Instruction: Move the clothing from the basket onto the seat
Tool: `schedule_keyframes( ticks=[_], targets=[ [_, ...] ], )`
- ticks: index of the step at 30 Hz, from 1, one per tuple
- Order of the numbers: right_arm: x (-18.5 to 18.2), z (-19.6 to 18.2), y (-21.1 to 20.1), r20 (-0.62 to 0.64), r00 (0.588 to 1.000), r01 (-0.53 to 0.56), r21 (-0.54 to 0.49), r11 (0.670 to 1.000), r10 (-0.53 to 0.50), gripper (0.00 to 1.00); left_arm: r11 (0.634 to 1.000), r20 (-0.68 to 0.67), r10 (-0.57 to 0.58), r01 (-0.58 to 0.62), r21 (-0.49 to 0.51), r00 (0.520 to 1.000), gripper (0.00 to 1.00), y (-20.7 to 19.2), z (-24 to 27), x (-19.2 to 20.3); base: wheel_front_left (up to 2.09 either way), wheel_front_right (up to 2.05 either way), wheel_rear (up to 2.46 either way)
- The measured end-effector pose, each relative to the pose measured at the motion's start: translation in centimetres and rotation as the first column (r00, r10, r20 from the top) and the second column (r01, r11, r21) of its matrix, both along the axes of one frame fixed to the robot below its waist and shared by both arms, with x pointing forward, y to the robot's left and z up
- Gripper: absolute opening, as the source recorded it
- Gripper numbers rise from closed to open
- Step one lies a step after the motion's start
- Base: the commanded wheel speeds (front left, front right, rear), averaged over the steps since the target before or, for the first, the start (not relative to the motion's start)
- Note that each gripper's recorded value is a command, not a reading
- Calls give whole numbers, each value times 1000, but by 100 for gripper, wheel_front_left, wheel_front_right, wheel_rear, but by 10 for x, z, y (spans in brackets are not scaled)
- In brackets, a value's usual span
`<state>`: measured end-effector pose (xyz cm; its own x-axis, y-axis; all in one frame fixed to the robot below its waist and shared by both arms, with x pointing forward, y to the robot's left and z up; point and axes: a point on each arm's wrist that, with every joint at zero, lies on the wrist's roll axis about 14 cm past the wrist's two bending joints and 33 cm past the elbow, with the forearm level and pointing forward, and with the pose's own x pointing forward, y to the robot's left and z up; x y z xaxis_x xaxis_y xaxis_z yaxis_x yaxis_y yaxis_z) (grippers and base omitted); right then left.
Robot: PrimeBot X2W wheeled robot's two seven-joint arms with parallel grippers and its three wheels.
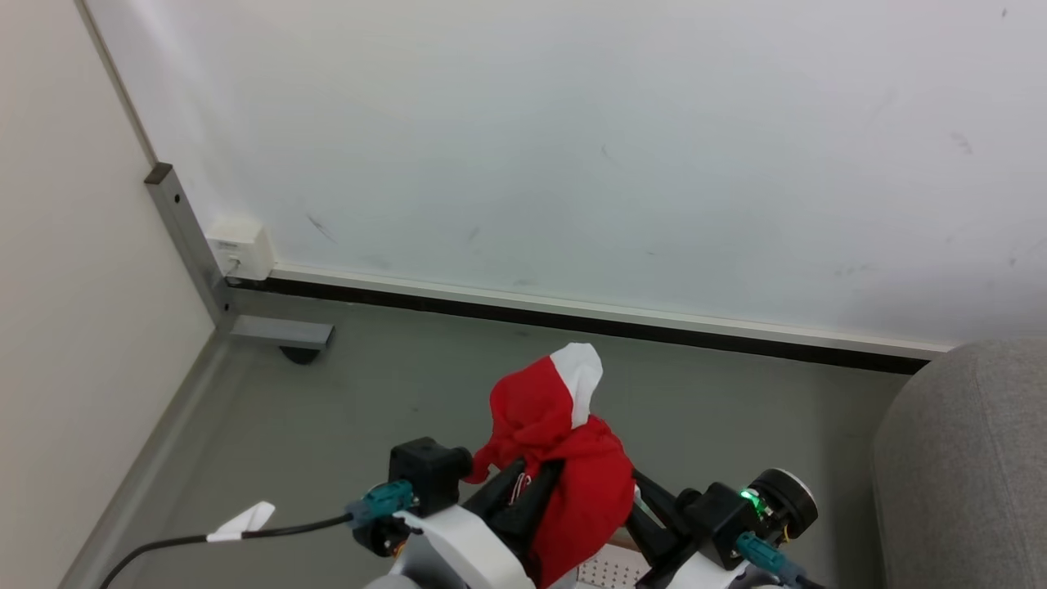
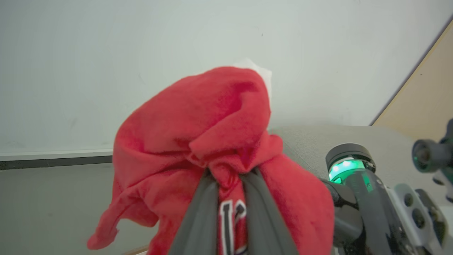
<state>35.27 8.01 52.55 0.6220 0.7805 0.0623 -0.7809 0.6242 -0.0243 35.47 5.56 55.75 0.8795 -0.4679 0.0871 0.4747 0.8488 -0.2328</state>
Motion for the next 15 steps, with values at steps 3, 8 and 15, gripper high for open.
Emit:
schedule_keyframes(
  ticks=[3, 8, 15],
  targets=[
    [3, 4, -6, -7, 1000, 23, 30, 999, -23, 0, 1000, -2, 3, -3, -5, 1000, 22, 0, -1, 1, 0, 0, 0],
    [7, 21, -21, -90, 993, 95, 200, 975, -78, 0, 1000, -5, -1, 1, -13, 1000, 31, -3, -2, 2, 0, 0, 0],
    [17, 34, -49, -128, 979, 189, 302, 934, -157, 0, 998, 41, -21, 24, -65, 999, 100, -11, 12, 5, 0, 0, 0]
  ],
)
